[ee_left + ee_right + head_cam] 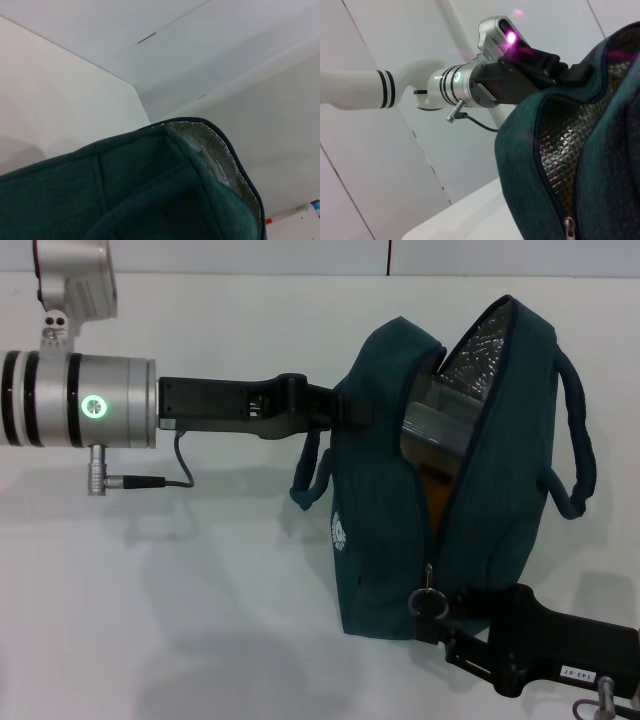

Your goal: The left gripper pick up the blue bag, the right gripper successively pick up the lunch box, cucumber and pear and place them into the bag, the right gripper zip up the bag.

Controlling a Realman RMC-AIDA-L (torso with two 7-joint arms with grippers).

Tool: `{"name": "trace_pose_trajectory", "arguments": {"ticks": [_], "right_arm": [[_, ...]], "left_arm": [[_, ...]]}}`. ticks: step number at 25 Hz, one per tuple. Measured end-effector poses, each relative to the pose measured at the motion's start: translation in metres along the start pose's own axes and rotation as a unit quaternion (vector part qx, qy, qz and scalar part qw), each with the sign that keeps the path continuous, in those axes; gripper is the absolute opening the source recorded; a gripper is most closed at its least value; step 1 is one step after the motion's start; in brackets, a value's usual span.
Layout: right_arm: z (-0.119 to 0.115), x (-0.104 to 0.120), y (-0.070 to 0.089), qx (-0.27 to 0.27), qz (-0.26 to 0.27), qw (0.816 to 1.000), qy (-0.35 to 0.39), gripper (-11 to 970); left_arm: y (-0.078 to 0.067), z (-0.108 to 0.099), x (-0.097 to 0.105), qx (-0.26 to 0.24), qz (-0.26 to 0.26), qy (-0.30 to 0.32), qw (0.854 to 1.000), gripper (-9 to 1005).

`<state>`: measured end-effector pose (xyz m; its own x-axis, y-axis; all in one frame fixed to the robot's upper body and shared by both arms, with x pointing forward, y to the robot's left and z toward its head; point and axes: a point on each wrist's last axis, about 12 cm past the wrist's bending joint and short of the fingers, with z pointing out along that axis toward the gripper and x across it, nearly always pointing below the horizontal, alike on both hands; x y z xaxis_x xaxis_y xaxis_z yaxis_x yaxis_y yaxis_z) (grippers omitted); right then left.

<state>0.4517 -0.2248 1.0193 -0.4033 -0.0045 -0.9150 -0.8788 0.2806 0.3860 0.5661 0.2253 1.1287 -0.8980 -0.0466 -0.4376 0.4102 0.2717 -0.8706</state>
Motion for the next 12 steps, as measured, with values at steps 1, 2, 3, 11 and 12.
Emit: {"name": "trace_pose_trajectory", "arguments": {"ticks": [1, 2, 3, 11, 12], "right_arm": [[-0.0001, 0.0, -0.0001, 0.0, 0.0, 1.0, 0.0, 282], [-0.0001, 0.0, -0.0001, 0.0, 0.0, 1.0, 0.0, 277], [-0.0001, 0.0001, -0.0001, 0.0, 0.0, 1.0, 0.0, 271], [-0.0012, 0.0003, -0.0021, 0.009, 0.005, 1.0, 0.001, 120], [-0.0013, 0.0004, -0.0021, 0.01, 0.005, 1.0, 0.001, 87]], "left_arm": [[0.0, -0.0001, -0.0001, 0.0, 0.0, 0.0, 1.0, 46], [0.0, -0.0002, -0.0002, 0.0, 0.0, 0.0, 1.0, 46], [0.0001, -0.0003, -0.0003, -0.001, 0.0, 0.0, 1.0, 46], [-0.0005, 0.0002, -0.0015, -0.001, 0.003, 0.0, 1.0, 47], [-0.0006, 0.0003, -0.0016, -0.001, 0.003, 0.0, 1.0, 47]]}}
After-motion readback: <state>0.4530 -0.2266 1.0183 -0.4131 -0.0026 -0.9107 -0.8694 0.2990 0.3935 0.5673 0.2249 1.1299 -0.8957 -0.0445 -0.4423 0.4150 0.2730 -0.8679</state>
